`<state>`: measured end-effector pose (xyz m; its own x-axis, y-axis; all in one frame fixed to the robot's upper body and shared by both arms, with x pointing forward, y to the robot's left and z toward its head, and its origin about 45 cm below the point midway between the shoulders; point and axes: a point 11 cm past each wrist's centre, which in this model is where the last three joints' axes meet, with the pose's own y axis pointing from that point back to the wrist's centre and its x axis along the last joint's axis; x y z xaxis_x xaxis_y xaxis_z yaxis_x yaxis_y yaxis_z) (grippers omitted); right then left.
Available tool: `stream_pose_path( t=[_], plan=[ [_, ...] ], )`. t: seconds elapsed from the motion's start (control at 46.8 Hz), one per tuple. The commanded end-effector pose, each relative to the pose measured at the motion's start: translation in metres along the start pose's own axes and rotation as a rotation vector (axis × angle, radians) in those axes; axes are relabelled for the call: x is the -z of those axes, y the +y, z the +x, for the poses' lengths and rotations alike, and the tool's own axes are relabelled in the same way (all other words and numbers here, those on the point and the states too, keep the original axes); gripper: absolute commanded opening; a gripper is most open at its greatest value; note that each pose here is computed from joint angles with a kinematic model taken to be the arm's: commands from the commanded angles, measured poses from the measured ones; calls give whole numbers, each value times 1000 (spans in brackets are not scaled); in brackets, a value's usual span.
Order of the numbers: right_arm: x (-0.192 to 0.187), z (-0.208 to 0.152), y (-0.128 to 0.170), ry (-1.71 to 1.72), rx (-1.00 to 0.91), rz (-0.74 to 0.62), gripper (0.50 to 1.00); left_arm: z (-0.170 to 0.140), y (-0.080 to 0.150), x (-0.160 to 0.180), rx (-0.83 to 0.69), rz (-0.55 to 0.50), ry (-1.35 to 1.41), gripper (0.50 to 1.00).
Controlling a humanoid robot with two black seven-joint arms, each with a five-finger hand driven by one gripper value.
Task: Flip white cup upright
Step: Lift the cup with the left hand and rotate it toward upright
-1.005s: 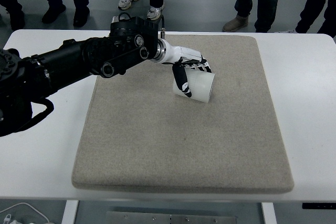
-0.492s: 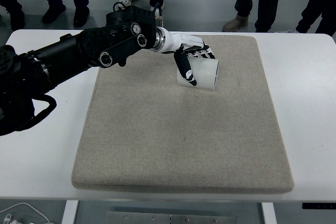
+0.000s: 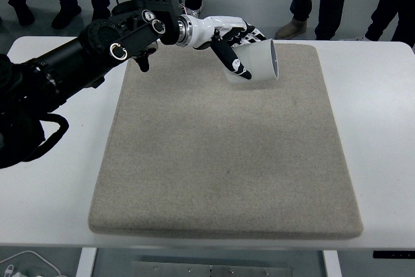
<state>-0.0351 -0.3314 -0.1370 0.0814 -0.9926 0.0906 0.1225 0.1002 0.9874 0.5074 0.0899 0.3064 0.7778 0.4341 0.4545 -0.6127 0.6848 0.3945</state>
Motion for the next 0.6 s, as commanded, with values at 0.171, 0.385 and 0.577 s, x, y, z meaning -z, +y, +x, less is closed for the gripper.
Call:
stream_pose_path(
  t=[0.171,0.385,0.577],
  plan=[
    [0,0,0,-4,1,0,930,10,4,-7,-49,-143,151,598],
    [0,0,0,-4,1,0,930,15,16,19,-94,-208,251,604],
    [0,0,0,-4,1,-1,930,15,25,40,-132,-261,338,606]
  ],
)
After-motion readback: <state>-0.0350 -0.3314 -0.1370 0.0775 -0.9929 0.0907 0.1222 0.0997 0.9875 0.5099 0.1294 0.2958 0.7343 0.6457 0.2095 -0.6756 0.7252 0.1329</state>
